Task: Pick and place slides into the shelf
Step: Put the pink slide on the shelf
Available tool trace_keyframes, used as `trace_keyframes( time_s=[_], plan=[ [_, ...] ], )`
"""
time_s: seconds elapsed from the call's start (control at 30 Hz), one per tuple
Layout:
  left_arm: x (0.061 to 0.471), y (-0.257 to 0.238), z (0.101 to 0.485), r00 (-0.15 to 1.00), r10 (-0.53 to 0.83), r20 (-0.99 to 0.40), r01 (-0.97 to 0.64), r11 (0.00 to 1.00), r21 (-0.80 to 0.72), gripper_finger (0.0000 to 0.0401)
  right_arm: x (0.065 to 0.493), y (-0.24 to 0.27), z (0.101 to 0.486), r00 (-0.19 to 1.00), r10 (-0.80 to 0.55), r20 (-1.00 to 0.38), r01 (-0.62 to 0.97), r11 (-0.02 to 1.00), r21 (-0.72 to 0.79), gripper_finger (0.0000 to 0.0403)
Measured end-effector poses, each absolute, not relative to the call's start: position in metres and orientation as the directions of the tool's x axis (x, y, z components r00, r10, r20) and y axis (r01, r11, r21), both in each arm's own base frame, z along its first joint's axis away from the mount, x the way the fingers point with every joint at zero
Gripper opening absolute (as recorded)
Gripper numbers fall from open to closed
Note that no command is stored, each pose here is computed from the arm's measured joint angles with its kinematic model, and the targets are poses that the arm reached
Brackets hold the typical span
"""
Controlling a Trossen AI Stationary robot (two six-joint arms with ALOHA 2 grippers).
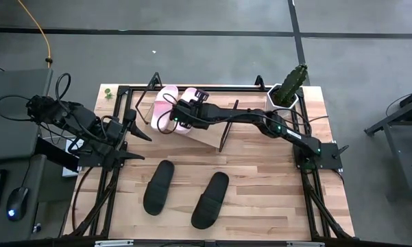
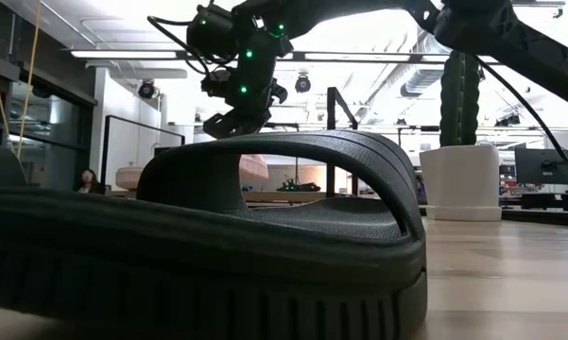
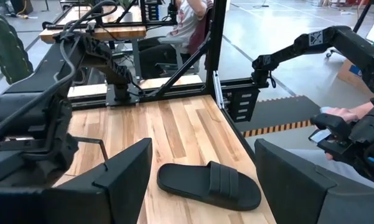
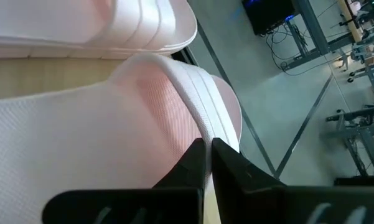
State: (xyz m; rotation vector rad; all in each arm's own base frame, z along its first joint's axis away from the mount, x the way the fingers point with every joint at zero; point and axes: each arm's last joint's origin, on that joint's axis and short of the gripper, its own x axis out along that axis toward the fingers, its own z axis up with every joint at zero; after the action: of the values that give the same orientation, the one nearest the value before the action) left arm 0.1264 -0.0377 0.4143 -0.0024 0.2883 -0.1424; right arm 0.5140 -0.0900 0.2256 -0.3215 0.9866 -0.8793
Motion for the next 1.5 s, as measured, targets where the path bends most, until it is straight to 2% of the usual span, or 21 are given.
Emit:
trace_keyframes(
  time_s=[0.5,0.77,1.0,1.5],
  plan=[
    [0.126,-0.038,0.414,0.949,-0.14,-0.283,0.152,0.988,0.021,0.0264,0.524,-0.097,0.229,0.34,-0.757,-0.558,0.509,0.647,-0.568,0.0],
    [0.126,-0.038,0.414,0.949,-0.14,-0.283,0.152,0.988,0.02,0.0264,0.528,-0.1,0.215,0.33,-0.754,-0.568,0.506,0.649,-0.568,0.0],
    [0.126,-0.038,0.414,0.949,-0.14,-0.283,0.152,0.988,0.02,0.0264,0.523,-0.1,0.204,0.27,-0.756,-0.596,0.499,0.639,-0.585,0.0],
    [0.126,-0.038,0.414,0.949,-0.141,-0.282,0.152,0.988,0.019,0.0264,0.534,-0.101,0.209,0.399,-0.695,-0.599,0.488,0.714,-0.503,0.0]
  ],
)
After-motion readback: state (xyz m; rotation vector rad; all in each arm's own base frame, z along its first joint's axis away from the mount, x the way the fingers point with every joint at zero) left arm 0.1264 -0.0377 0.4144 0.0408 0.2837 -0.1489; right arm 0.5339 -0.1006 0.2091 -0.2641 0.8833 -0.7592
